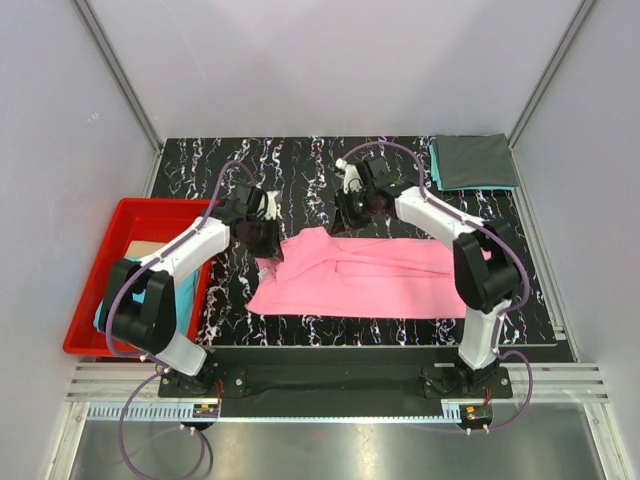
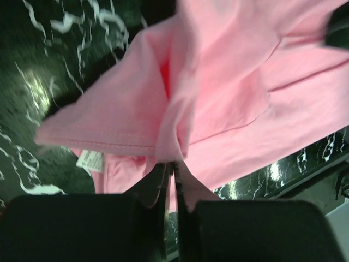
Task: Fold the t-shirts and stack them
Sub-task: Fold the tshirt
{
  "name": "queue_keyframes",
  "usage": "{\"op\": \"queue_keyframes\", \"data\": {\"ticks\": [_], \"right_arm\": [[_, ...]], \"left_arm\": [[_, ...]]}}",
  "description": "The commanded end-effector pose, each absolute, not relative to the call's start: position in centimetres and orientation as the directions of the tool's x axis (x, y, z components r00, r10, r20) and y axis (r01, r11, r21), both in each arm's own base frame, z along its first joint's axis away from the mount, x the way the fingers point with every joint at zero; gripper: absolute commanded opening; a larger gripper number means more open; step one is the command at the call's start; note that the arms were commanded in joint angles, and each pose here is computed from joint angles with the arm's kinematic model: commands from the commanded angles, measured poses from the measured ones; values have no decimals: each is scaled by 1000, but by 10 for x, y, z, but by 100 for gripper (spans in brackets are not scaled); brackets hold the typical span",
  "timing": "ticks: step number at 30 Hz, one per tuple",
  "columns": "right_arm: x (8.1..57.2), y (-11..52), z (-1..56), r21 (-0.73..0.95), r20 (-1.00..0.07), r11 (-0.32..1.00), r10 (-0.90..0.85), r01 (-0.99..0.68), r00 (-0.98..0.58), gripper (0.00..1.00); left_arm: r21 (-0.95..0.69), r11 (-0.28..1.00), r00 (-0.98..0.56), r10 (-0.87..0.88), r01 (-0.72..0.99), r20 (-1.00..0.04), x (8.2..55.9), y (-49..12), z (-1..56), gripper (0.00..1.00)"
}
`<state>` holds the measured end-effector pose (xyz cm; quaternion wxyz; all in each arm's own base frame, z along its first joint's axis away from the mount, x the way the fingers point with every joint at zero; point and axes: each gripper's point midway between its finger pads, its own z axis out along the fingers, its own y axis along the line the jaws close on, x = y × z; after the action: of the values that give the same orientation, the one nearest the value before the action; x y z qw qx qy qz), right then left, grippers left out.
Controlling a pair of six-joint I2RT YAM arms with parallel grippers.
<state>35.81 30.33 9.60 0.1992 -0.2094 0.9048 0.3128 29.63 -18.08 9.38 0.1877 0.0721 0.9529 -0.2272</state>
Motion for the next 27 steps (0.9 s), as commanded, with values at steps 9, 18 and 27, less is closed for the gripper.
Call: {"op": "queue_keyframes", "data": {"ticks": [9, 18, 27], "right_arm": [[357, 293, 171, 452, -612, 721, -177, -525, -771, 31], [359, 297, 158, 445, -616, 699, -215, -560, -758, 35], [384, 317, 104, 456, -542, 673, -310, -583, -781, 49]], "left_arm": [[-308, 936, -934, 51, 168, -354, 291, -159, 79, 23], [-261, 964, -927, -55, 47, -371, 312, -140, 80, 44], [-376, 926, -921, -130, 19, -368, 355, -136, 83, 50]]}}
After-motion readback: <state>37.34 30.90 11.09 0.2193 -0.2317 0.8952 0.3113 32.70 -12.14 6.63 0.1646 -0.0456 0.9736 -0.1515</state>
